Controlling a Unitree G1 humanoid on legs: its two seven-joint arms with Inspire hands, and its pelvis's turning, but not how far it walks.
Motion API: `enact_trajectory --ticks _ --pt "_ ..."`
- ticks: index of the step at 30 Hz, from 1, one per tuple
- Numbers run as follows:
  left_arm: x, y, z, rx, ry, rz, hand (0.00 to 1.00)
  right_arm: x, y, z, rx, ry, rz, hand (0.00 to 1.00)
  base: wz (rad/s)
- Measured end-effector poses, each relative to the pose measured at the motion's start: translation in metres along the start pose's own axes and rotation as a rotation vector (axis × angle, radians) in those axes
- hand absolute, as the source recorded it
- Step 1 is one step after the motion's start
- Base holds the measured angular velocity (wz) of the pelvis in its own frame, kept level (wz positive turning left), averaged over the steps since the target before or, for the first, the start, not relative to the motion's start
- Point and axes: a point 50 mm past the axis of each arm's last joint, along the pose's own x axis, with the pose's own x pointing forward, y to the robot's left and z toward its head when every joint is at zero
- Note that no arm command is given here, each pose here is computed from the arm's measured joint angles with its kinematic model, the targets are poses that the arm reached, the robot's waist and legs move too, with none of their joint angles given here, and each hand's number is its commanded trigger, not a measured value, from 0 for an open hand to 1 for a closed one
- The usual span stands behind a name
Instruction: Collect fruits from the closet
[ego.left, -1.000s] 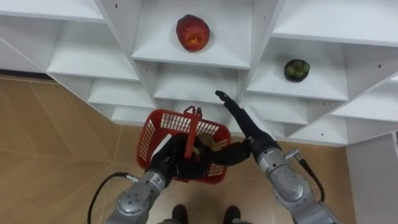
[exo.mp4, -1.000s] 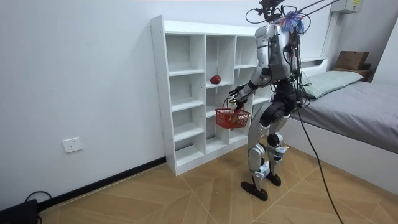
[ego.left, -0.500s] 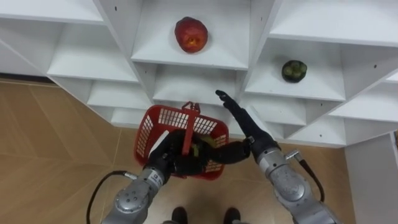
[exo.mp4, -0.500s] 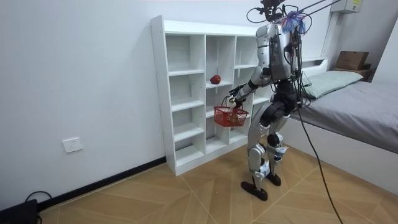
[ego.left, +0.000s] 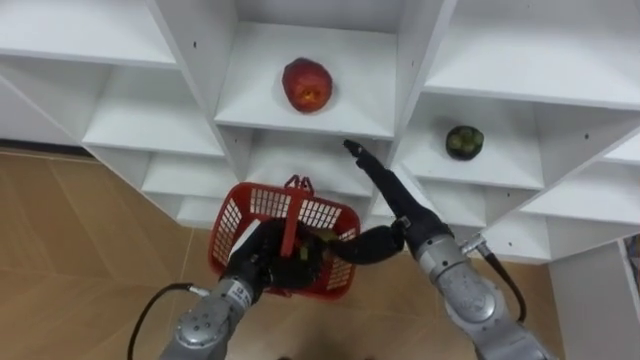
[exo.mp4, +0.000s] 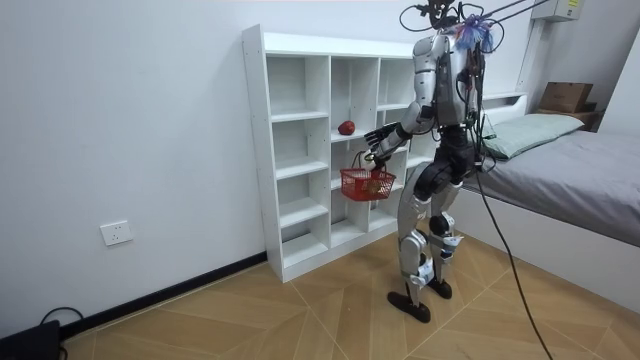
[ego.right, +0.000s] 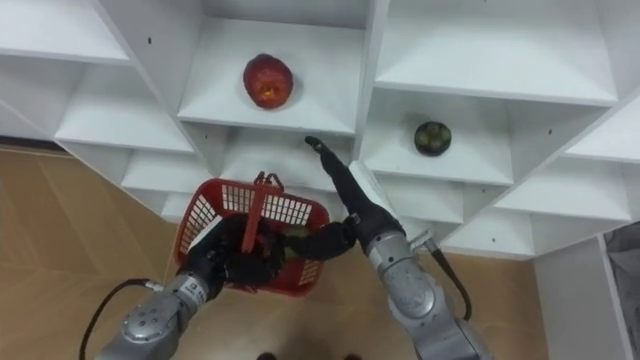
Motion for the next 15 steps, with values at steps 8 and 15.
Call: enact_trajectory --ticks 8,15 --pt "-0.007 0.001 -0.015 -0.01 0.053 0.016 1.0 0.002 -0.004 0.018 0.009 -0.078 -0.018 0.0 -0.05" --pt "-0.013 0.007 -0.029 -0.008 0.111 0.035 1.0 0.002 -0.008 0.039 0.043 -0.173 -0.02 0.0 -0.04"
